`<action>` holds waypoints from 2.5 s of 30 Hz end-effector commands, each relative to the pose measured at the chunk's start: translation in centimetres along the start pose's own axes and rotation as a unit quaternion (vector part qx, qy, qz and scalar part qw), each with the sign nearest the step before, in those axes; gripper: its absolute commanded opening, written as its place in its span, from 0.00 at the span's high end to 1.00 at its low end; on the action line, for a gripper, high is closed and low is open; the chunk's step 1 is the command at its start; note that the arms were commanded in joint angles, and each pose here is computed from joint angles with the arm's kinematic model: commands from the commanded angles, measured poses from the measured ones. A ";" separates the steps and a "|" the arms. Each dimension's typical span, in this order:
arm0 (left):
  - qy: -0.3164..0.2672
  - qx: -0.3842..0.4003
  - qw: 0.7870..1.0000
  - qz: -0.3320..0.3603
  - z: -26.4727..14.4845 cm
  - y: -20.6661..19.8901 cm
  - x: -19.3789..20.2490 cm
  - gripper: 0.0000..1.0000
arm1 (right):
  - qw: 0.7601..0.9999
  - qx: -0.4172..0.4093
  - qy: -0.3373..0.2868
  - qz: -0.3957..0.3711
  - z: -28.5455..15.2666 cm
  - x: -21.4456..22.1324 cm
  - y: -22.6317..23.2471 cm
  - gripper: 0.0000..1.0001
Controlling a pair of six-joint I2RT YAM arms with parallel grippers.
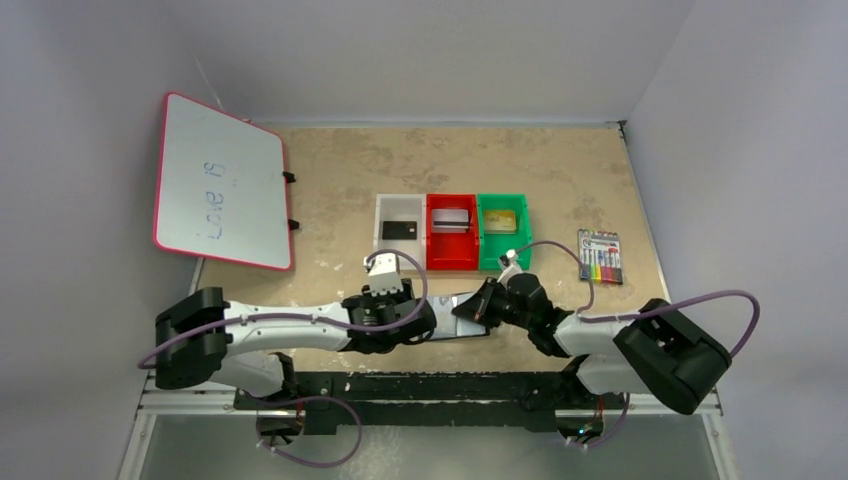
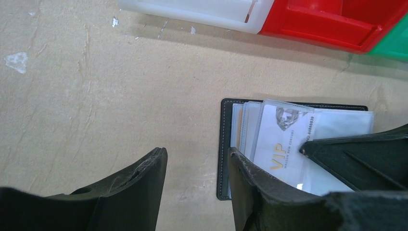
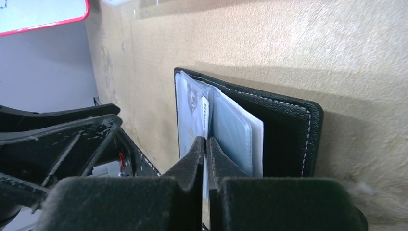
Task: Take the credit cards out of the card holder
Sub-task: Remove the credit card from the card holder.
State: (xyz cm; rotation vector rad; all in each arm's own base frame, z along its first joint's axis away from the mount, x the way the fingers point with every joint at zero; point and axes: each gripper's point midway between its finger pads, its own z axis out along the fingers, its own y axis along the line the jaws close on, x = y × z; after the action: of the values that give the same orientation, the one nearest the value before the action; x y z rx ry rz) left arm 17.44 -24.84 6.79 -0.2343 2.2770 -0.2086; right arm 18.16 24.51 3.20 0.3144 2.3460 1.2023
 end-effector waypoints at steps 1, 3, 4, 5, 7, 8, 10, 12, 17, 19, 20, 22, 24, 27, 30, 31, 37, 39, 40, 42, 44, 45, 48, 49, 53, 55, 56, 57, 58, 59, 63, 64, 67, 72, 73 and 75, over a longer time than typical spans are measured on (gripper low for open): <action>-0.010 0.033 0.999 -0.026 -0.8 -0.5 -1.2 0.49 | 1.000 -0.016 -0.011 0.002 0.9 -0.3 1.6 1.00; -0.007 0.051 0.998 -0.027 -1.0 -1.0 -1.1 0.49 | 1.000 -0.016 -0.006 0.004 1.1 0.1 1.5 1.00; -0.004 0.058 0.998 -0.026 -1.0 -1.4 -1.0 0.49 | 1.000 -0.016 -0.006 0.005 1.1 0.1 1.4 1.00; 0.001 0.065 0.998 -0.021 -1.0 -1.7 -0.8 0.48 | 1.000 -0.017 -0.008 0.006 1.1 0.1 1.3 1.00; 0.009 0.071 0.997 -0.013 -0.9 -2.4 -0.5 0.48 | 1.000 -0.015 -0.006 0.007 1.0 0.3 1.0 1.00; 0.014 0.074 0.997 -0.008 -0.9 -2.7 -0.3 0.48 | 1.000 -0.016 -0.004 0.006 1.0 0.4 1.0 1.00; 0.024 0.086 0.996 -0.003 -0.8 -3.7 0.2 0.48 | 1.000 -0.019 0.009 0.002 1.0 0.9 1.1 1.00; 0.033 0.108 0.994 -0.003 -0.7 -5.1 0.7 0.48 | 0.999 -0.023 0.025 0.003 1.0 1.4 1.1 1.00; 0.054 0.109 0.993 0.012 0.5 -6.9 2.4 0.50 | 0.999 -0.027 0.031 0.004 1.1 1.7 1.0 1.00; 0.061 0.086 0.994 0.034 1.1 -6.6 3.0 0.50 | 0.999 -0.026 0.032 0.002 1.0 1.8 1.0 1.00; 0.064 0.071 0.994 0.048 1.5 -6.3 3.3 0.50 | 0.999 -0.023 0.033 0.000 1.0 1.8 0.9 0.99; 0.067 0.033 0.994 0.077 2.1 -5.2 3.9 0.53 | 0.999 -0.018 0.033 -0.003 1.0 1.8 0.7 0.97; 0.067 -0.002 0.993 0.101 2.6 -4.2 4.4 0.55 | 0.999 -0.018 0.034 -0.006 0.8 1.8 0.7 0.92; 0.071 -0.025 0.989 0.126 2.8 -3.3 5.1 0.59 | 0.999 -0.026 0.037 -0.010 0.7 1.9 1.1 0.88; 0.074 -0.027 0.988 0.134 2.8 -3.2 5.8 0.62 | 0.998 -0.037 0.040 -0.011 0.7 1.8 1.7 0.89; 0.075 -0.025 0.988 0.135 2.8 -3.2 6.0 0.64 | 0.998 -0.041 0.041 -0.010 0.7 1.8 1.8 0.91; 0.073 -0.028 0.988 0.134 2.6 -3.0 6.5 0.71 | 0.997 -0.064 0.032 0.015 0.3 1.6 2.5 1.00; 0.069 -0.036 0.988 0.136 2.8 -2.5 6.5 0.71 | 0.998 -0.051 0.028 0.021 0.3 1.5 1.9 1.00; 0.067 -0.043 0.987 0.138 2.9 -2.1 6.5 0.71 | 0.998 -0.043 0.027 0.021 0.3 1.5 1.6 1.00; 0.066 -0.050 0.987 0.141 2.9 -1.7 6.5 0.71 | 0.999 -0.028 0.024 0.021 0.1 1.5 0.9 1.00; 0.064 -0.055 0.986 0.141 3.1 -1.5 6.6 0.71 | 0.999 -0.019 0.021 0.023 -0.3 1.6 0.3 1.00; 0.064 -0.055 0.987 0.140 3.1 -1.5 6.6 0.72 | 0.999 -0.015 0.019 0.025 -0.5 1.6 0.1 1.00; 0.062 -0.057 0.987 0.139 3.2 -1.3 6.6 0.72 | 1.000 -0.009 0.020 0.018 -0.9 1.6 -0.2 1.00; 0.061 -0.058 0.987 0.139 3.2 -1.3 6.6 0.72 | 1.000 -0.006 0.022 0.014 -1.0 1.6 -0.3 1.00; 0.060 -0.061 0.986 0.141 3.4 -1.0 6.8 0.72 | 1.000 0.006 0.020 0.009 -1.5 1.4 -0.8 1.00; 0.062 -0.061 0.986 0.142 3.4 -0.9 6.9 0.73 | 1.000 0.001 0.014 0.013 -1.8 1.1 -0.8 1.00; 0.062 -0.060 0.986 0.142 3.4 -0.9 7.0 0.73 | 1.000 -0.001 0.012 0.015 -1.9 1.0 -0.7 1.00; 0.063 -0.059 0.986 0.143 3.5 -0.9 7.0 0.73 | 1.000 -0.004 0.012 0.017 -2.0 0.9 -0.6 1.00; 0.062 -0.058 0.986 0.142 3.5 -1.0 7.0 0.73 | 1.000 -0.008 0.012 0.018 -2.1 0.8 -0.5 1.00; 0.062 -0.058 0.986 0.142 3.5 -0.9 7.1 0.73 | 1.000 -0.016 0.014 0.018 -2.2 0.8 -0.2 1.00; 0.052 -0.057 0.988 0.132 3.4 -0.8 6.6 0.74 | 0.999 -0.027 0.025 0.013 -2.2 0.8 0.4 1.00; 0.047 -0.056 0.989 0.127 3.3 -0.7 6.3 0.74 | 1.000 -0.014 0.023 0.012 -2.1 0.7 -0.1 1.00; 0.031 -0.045 0.993 0.105 2.7 -1.0 5.1 0.74 | 1.000 0.019 0.021 0.006 -1.7 0.6 -1.4 1.00; 0.004 -0.014 0.998 0.061 1.4 -1.7 2.8 0.73 | 0.998 -0.011 0.056 -0.023 -0.9 1.3 -0.3 0.90; 0.002 -0.009 0.998 0.055 1.2 -1.8 2.5 0.73 | 0.998 -0.018 0.062 -0.023 -0.8 1.5 -0.1 0.89; -0.001 0.000 0.999 0.047 0.8 -2.1 2.0 0.72 | 0.997 -0.027 0.068 -0.015 -0.7 1.8 0.0 0.82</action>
State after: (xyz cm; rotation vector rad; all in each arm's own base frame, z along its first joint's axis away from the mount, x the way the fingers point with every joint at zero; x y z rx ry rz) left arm 16.49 -27.10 2.94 -0.0627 2.3272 -0.0742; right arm 16.02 23.39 1.68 0.2874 2.4642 1.2120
